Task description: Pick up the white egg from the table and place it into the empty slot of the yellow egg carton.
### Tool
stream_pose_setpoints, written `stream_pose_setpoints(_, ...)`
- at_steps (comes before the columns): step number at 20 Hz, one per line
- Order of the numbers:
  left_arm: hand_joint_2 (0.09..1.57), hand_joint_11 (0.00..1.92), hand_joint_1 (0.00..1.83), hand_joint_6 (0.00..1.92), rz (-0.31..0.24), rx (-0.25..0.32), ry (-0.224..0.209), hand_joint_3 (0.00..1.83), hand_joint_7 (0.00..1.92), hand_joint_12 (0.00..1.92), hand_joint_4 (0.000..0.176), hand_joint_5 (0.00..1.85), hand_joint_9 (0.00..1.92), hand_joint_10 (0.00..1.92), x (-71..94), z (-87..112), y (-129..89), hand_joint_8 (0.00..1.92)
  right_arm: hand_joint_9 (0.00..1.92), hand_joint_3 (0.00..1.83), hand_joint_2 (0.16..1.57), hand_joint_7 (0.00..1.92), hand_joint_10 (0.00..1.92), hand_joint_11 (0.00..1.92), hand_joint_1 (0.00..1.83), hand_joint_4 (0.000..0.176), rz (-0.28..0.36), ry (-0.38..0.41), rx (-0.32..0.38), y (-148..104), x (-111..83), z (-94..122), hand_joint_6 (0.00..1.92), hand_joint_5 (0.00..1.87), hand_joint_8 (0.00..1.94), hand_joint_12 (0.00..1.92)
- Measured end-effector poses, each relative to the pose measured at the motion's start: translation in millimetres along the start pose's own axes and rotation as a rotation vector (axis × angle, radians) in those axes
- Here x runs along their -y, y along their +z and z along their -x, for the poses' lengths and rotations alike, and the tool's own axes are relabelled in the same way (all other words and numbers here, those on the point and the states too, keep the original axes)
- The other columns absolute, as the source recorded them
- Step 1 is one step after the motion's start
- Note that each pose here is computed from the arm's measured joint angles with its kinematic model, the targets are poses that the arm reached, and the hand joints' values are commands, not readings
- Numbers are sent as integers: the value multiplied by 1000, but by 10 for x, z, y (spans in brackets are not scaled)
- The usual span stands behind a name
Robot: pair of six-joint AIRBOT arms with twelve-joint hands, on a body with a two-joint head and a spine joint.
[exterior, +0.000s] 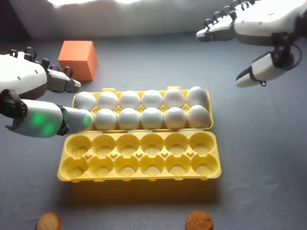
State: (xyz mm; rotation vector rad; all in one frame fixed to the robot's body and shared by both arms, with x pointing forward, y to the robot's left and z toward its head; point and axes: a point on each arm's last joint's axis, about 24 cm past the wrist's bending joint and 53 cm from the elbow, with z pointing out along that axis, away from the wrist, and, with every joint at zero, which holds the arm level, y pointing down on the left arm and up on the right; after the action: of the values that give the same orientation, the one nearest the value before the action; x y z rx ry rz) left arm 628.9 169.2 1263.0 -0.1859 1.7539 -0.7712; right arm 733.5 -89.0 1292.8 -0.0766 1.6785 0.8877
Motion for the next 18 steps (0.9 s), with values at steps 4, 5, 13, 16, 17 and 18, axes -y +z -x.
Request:
stream_pose_setpoints(4,1235,0,0,0,4,-3,-8,2,432,766,0,332,408,0,47,-54,-21,0,58,0,1064,52,3,0,949,0,6,-118,33,-239,139,-39,4,72,3,334)
stream_pose_setpoints(5,1226,0,0,2,-1,-10,-9,0,435,765,0,336,413,2,62,-76,-24,2,37,0,1061,28,3,0,921,0,31,-120,53,-295,115,13,0,54,2,237)
stream_pose_setpoints(13,1221,0,0,12,-1,-1,-18,0,434,764,0,332,412,14,92,-63,-34,12,0,0,1018,0,0,0,883,0,145,-145,37,-556,-31,-138,0,0,0,0)
stream_pose_setpoints(16,1234,0,0,4,4,2,-18,3,409,691,0,303,380,6,79,-54,-34,4,0,0,987,12,0,0,943,0,146,-150,37,-560,-30,-136,10,26,4,0)
stream_pose_setpoints(17,1234,0,0,10,5,3,-18,2,422,706,0,320,390,10,75,-51,-34,8,10,0,992,13,4,11,901,0,146,-150,38,-561,-29,-135,8,24,4,5)
stream_pose_setpoints(18,1229,0,0,7,4,2,-18,0,419,709,0,316,388,9,78,-53,-34,6,20,0,988,18,8,22,891,0,146,-151,38,-561,-31,-135,9,28,5,11)
